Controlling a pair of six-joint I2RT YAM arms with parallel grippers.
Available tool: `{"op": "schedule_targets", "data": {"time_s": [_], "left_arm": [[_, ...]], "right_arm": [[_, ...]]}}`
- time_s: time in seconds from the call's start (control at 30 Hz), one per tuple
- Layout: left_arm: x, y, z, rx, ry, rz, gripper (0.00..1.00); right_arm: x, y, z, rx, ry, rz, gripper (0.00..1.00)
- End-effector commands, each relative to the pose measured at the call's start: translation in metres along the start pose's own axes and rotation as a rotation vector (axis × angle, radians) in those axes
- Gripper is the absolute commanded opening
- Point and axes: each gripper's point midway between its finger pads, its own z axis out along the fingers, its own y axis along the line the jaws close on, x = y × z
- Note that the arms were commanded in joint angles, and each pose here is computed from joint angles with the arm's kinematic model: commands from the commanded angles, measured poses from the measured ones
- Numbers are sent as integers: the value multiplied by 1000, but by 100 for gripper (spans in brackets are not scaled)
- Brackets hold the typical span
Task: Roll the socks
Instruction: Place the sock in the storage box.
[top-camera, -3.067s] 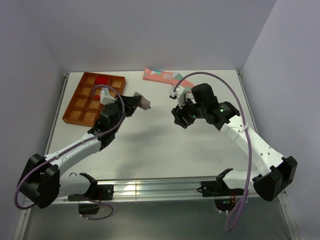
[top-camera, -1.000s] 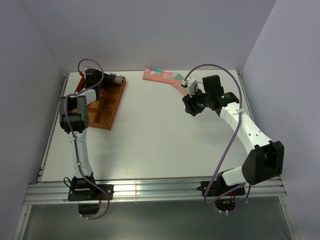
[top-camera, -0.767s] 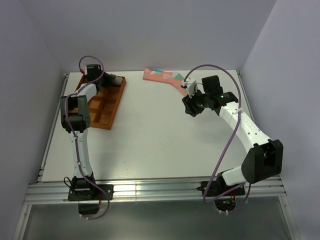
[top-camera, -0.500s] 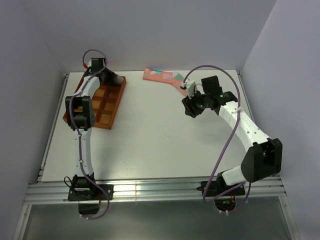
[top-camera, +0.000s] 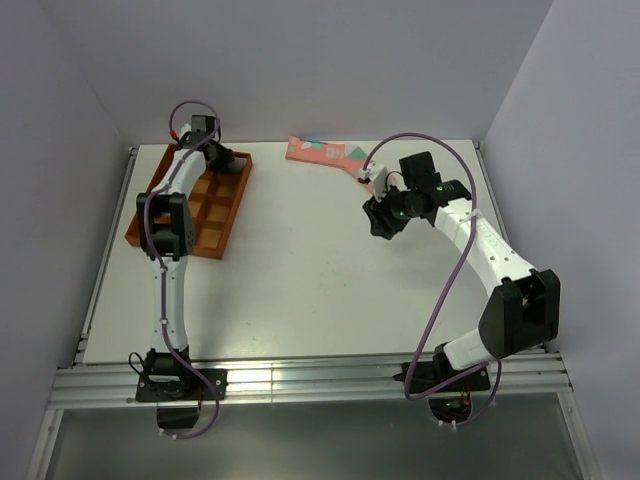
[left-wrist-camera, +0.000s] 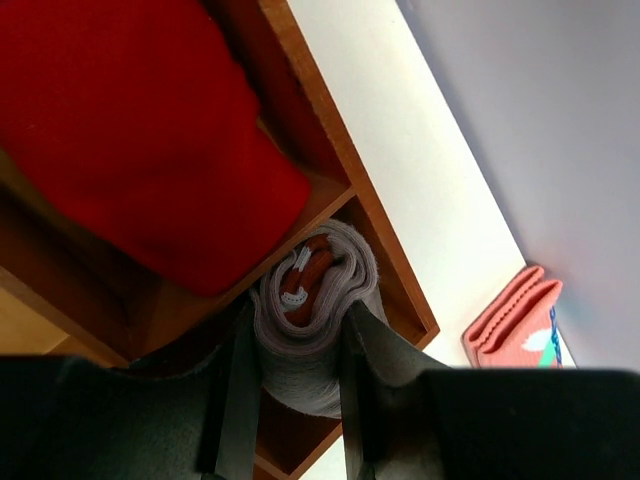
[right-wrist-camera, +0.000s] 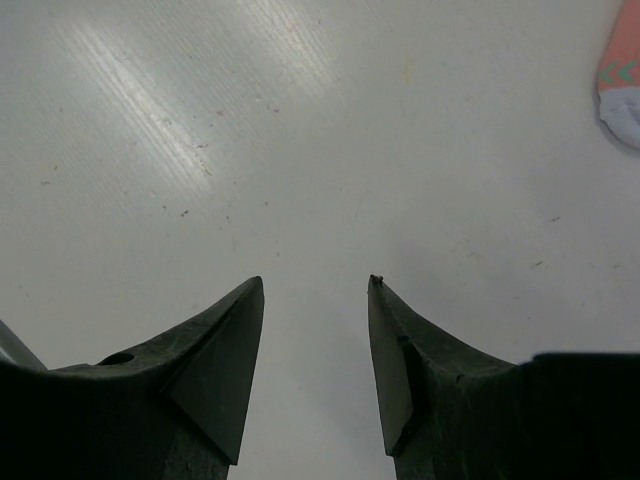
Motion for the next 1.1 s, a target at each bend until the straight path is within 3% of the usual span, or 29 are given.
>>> {"op": "schedule_targets", "data": {"time_s": [0.0,0.6,0.63,0.7,0.8,1.07], "left_arm": [[19,60,13,-243,16,3,0],[24,83,26,-353,-65,-85,0],[24,81,26,-344,-63,-86,2],[22,75,23,-310,-70,-96,15],[16,64,18,-262,-90,-106,23],[-6,32,-3,-180,-134,-106,36]], "right_arm": [[-14,-1,-9,-17,-36,-19,53],[-3,7,-4,-56,3,-2,52],[-3,6,-4,-53,2,-2,52],[-2,6,-4,-53,5,-3,52],[-2,6,-4,-51,4,-5,52],[-4,4,-2,-53,3,-3,51]]}}
